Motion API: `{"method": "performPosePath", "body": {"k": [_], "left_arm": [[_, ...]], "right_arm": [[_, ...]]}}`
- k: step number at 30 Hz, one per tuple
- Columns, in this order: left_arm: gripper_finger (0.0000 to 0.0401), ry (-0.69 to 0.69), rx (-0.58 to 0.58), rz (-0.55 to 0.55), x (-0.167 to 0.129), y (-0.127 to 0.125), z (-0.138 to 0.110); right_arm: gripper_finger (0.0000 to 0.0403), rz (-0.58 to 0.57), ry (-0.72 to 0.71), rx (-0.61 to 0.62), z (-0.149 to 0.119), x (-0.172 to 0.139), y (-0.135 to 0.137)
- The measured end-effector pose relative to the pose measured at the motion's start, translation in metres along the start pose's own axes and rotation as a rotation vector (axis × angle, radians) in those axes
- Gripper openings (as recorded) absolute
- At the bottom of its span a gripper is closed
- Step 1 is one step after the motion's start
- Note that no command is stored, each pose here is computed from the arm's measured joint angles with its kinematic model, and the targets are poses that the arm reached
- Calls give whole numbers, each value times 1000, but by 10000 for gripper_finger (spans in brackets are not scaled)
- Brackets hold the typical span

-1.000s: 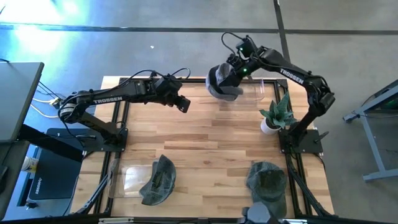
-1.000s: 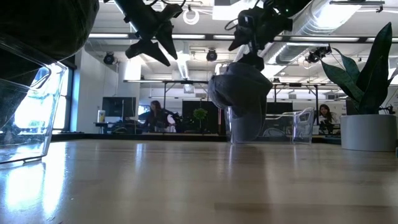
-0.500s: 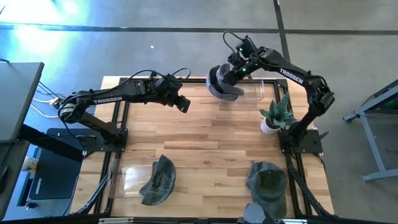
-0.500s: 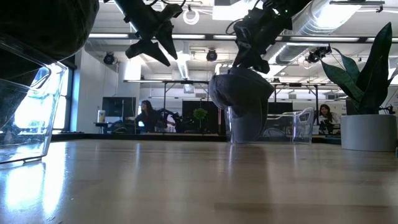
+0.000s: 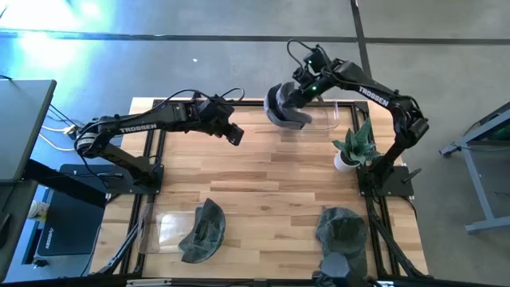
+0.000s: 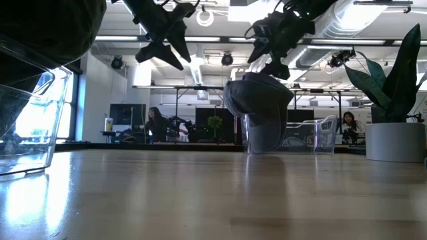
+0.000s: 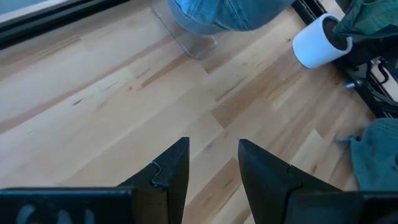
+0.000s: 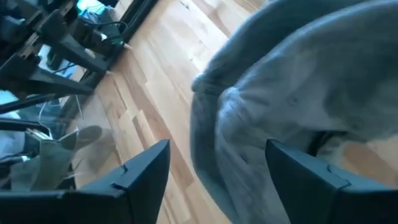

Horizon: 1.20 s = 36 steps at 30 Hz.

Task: Pick & Place hat
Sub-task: Put the gray cap into the top transparent bin

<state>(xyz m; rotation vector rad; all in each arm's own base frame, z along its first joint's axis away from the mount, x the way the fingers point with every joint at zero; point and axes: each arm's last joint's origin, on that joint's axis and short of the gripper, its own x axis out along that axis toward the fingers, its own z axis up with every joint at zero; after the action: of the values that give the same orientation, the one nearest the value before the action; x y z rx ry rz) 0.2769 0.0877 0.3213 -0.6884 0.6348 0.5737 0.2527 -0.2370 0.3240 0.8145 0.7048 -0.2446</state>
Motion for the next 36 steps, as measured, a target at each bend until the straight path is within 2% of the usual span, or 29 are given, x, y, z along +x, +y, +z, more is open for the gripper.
{"method": "performPosePath", "body": {"k": [4, 9, 12, 17, 20, 22, 25, 28, 32, 36], "left_arm": [[133, 21, 0, -28, 0, -1, -1], [133, 30, -3, -41, 0, -1, -1], [127, 32, -4, -39, 2, -1, -1], [89, 29, 7, -13, 30, 3, 4], [58, -56, -16, -16, 52, 7, 17], [37, -82, -38, 13, 65, 17, 23], [9, -181, -70, 0, 82, 27, 39], [5, -226, -97, -12, 100, 42, 49], [9, -305, -98, -136, 119, 49, 62], [9, -361, -91, -226, 124, 48, 70]], "right_arm": [[263, -18, -14, 21, 1, -8, -7], [248, -37, -40, 25, 2, -16, -10], [227, -153, -52, 70, 1, -16, -13], [147, -250, -38, 60, 2, 5, -12], [87, -297, -54, 48, 4, 22, -9], [50, -276, -60, 32, 6, 32, -5], [9, -250, -57, -6, 5, 44, 5], [14, -275, -52, -44, 2, 50, 13], [31, -274, -53, -59, 1, 53, 18], [27, -299, -62, -70, 1, 53, 18]]}}
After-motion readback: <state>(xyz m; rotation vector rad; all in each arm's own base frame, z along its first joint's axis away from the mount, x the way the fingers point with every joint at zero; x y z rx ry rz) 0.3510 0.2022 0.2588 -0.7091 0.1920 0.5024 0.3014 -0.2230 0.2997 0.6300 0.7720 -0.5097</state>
